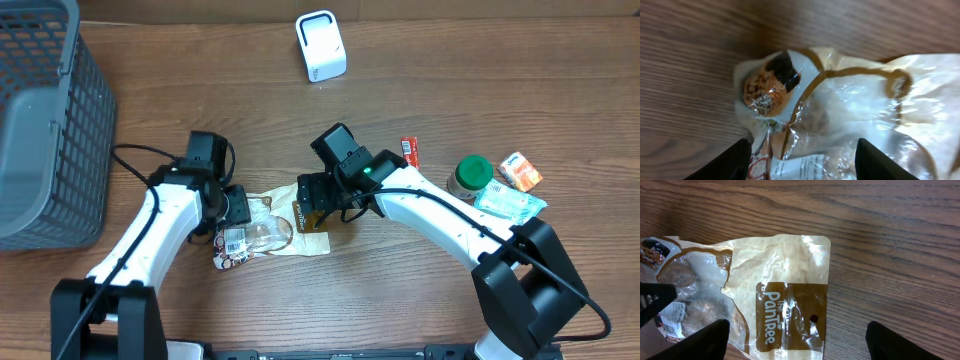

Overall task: Scan the item barcode
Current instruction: 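Grasp the Pantree bag edges with both grippers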

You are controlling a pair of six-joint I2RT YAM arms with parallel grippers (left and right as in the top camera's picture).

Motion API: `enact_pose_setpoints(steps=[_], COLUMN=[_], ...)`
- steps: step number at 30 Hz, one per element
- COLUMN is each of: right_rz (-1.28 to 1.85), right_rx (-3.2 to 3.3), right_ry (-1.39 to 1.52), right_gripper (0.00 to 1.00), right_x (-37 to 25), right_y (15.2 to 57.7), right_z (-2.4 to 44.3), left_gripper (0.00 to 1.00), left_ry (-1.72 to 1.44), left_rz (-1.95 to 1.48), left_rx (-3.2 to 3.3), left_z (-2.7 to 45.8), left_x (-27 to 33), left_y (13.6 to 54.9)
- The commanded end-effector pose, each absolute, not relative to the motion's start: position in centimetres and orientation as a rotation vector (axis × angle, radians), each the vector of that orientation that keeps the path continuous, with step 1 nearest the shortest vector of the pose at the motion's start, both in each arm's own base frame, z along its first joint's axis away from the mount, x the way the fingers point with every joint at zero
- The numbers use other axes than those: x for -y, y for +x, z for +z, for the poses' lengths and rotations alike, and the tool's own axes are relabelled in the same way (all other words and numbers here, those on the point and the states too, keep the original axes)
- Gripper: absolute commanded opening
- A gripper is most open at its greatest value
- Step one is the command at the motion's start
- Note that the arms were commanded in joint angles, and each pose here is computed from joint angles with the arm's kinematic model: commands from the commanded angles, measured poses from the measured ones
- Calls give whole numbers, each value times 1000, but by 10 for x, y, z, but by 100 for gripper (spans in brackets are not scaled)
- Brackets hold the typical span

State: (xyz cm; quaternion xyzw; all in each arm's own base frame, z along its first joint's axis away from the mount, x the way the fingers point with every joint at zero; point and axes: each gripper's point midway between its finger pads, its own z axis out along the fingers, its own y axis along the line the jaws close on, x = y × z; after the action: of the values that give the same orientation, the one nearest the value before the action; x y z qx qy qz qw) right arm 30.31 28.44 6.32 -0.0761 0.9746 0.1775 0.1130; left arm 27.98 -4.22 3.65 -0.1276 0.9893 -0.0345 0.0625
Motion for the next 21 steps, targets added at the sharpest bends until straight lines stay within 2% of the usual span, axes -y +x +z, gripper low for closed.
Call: enact_pose_setpoints(steps=[1,7,16,21], right_rz=[505,510,509,494], right_rx=[-2861,-2857,-2856,-2878], right_ry=[-220,-221,-221,-212], right_gripper=[91,95,95,95], right_x=[-283,-284,-284,-281], right_y=[302,303,303,299], right_z=[60,60,60,57], left_gripper=[57,58,57,56], left_ry=[-396,-294,-287,-184], left_rz=[-175,-223,-226,-378], left_rx=[-2998,-3058,-3150,-3145], left_z=[31,16,-13,-11], left_x=[50,67,72,88], left_y=[281,277,269,272])
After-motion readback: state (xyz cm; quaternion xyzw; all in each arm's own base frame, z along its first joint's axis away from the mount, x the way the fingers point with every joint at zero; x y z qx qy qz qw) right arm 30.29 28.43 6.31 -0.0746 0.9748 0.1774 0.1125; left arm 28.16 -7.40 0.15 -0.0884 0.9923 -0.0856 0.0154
